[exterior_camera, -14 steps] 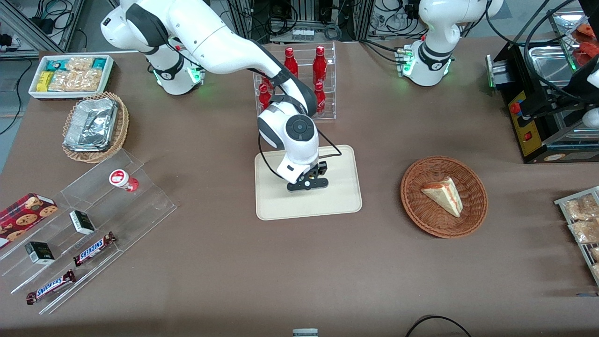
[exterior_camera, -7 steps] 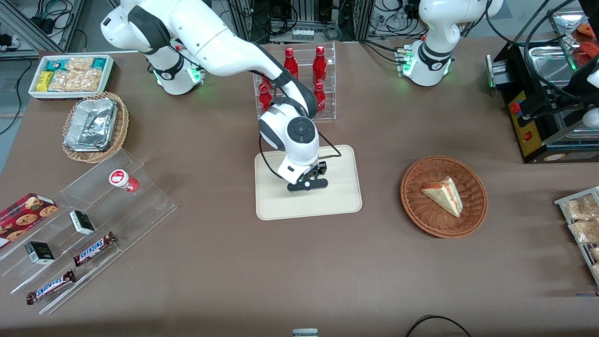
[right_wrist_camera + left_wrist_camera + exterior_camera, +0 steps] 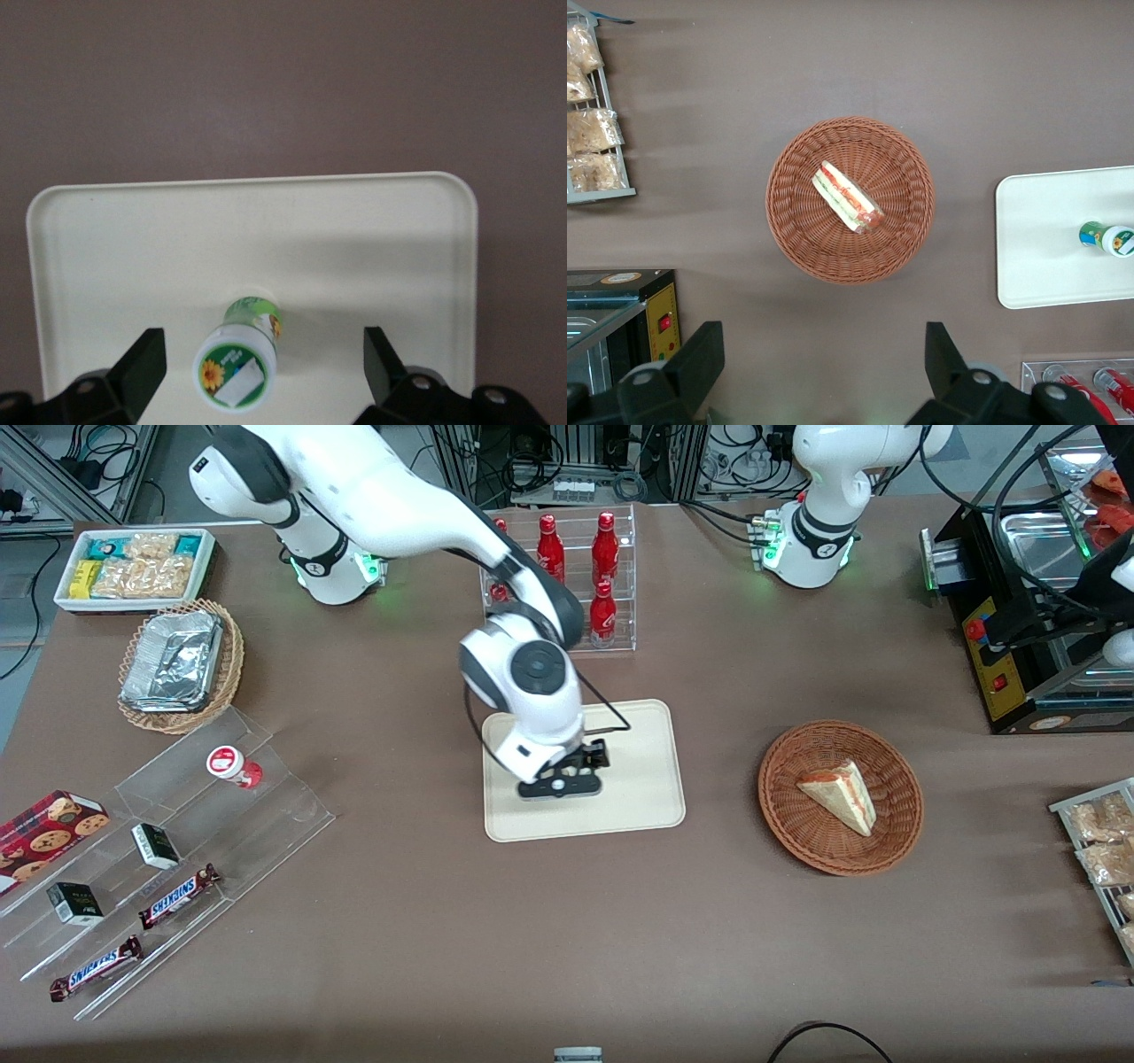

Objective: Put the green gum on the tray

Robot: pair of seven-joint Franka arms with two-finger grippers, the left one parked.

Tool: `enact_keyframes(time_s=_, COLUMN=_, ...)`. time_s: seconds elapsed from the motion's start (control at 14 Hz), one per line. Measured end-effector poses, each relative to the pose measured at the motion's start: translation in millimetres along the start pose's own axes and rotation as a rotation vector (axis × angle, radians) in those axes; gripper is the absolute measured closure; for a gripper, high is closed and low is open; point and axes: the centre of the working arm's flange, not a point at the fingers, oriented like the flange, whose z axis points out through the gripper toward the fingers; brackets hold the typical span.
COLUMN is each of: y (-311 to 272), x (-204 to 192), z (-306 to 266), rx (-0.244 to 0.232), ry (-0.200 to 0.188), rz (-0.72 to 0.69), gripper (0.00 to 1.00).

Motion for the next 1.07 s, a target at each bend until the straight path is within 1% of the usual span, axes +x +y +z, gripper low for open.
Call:
enact_keyframes(time_s=0.07, y=17, x=7, z=-38, rx=0.001, ry=-0.007, rz=-0.003, gripper=0.01)
enact_keyframes(time_s=0.21, y=60, x=15, z=-107, rx=-0.011, ry=-0.035, rz=-0.024, gripper=0.01)
enact_keyframes(time_s=0.36, y=117, x=24, z=-158, rx=-0.025, ry=-0.068, rz=-0.034, gripper=0.01)
enact_keyframes(time_s=0.5, y=180, x=31, z=-195, rx=-0.038, ry=-0.11, rz=-0.026, gripper=0.01)
enact_keyframes(time_s=0.57, y=209, x=32, z=-212, rx=-0.041, ry=-0.124, rz=-0.007, gripper=0.01)
enact_keyframes(time_s=0.79, y=276, x=26, z=-253, rx=-0.045, ry=-0.156, rz=0.069, gripper=0.01)
enact_keyframes(time_s=1.07, y=360, x=15, z=-294, rx=-0.042, ry=-0.187, rz=0.146, gripper=0.01)
